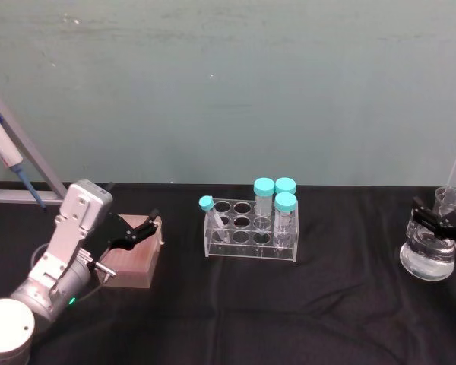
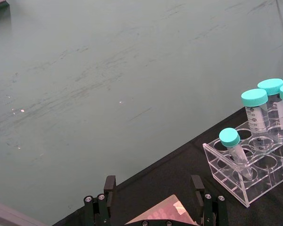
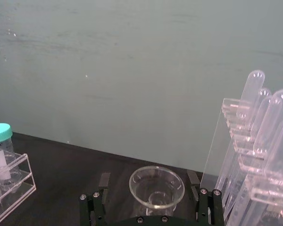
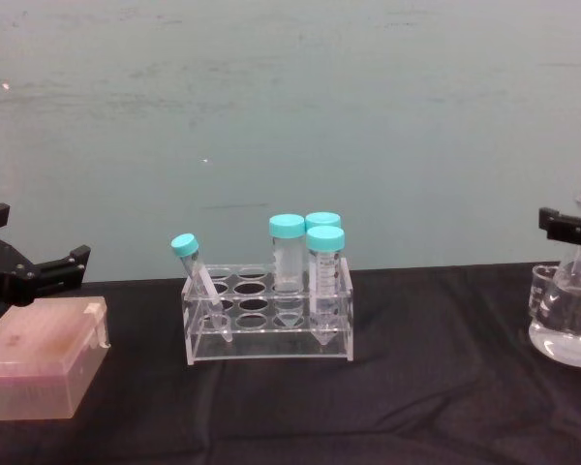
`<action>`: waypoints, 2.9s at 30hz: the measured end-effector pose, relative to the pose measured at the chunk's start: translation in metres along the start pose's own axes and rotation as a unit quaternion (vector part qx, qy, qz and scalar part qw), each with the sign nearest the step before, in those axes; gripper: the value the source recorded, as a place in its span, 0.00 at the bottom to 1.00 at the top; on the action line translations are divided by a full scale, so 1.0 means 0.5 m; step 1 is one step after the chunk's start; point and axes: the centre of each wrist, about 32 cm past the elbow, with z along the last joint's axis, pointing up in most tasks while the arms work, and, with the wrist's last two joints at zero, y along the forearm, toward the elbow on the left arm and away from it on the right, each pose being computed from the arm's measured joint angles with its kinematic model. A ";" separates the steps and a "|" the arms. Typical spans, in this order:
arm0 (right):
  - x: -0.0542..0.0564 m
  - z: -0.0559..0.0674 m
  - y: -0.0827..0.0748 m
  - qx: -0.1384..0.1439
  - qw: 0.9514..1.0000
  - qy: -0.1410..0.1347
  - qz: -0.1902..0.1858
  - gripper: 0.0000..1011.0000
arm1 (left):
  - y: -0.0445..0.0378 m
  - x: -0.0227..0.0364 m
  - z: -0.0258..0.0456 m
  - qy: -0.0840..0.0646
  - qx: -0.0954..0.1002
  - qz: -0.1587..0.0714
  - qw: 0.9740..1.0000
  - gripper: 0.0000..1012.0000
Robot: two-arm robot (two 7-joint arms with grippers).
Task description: Place the experimental apparatus aside using one hand.
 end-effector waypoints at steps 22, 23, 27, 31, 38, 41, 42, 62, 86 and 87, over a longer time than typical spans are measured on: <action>-0.014 0.041 -0.017 0.074 0.996 -0.051 0.009 0.99 | 0.000 0.000 0.000 0.000 0.000 0.000 1.000 0.99; -0.016 0.043 -0.019 0.079 0.995 -0.052 0.011 0.99 | 0.000 0.000 0.000 0.000 0.000 0.000 1.000 0.99; -0.023 0.046 -0.028 0.087 0.995 -0.052 0.018 0.99 | 0.000 0.000 0.000 0.000 0.000 0.000 1.000 0.99; -0.030 0.048 -0.041 0.093 0.994 -0.050 0.030 0.99 | 0.000 0.000 0.000 0.000 0.000 0.000 1.000 0.99; -0.040 0.046 -0.065 0.093 0.993 -0.048 0.055 0.99 | 0.000 0.000 0.000 0.000 0.000 0.000 1.000 0.99; -0.043 0.044 -0.073 0.092 0.992 -0.048 0.066 0.99 | 0.000 0.000 0.000 0.000 0.000 0.000 1.000 0.99; -0.045 0.043 -0.077 0.092 0.992 -0.049 0.072 0.99 | 0.000 0.000 0.000 0.000 0.000 0.000 1.000 0.99; -0.052 0.022 -0.098 0.043 0.992 -0.026 0.118 0.99 | 0.000 0.000 0.000 0.000 0.000 0.000 1.000 0.99; -0.052 0.006 -0.129 -0.002 0.993 -0.007 0.122 0.99 | 0.000 0.000 0.000 0.000 0.000 0.000 1.000 0.99; -0.052 0.006 -0.129 -0.002 0.993 -0.007 0.122 0.99 | 0.000 0.000 0.000 0.000 0.000 0.000 1.000 0.99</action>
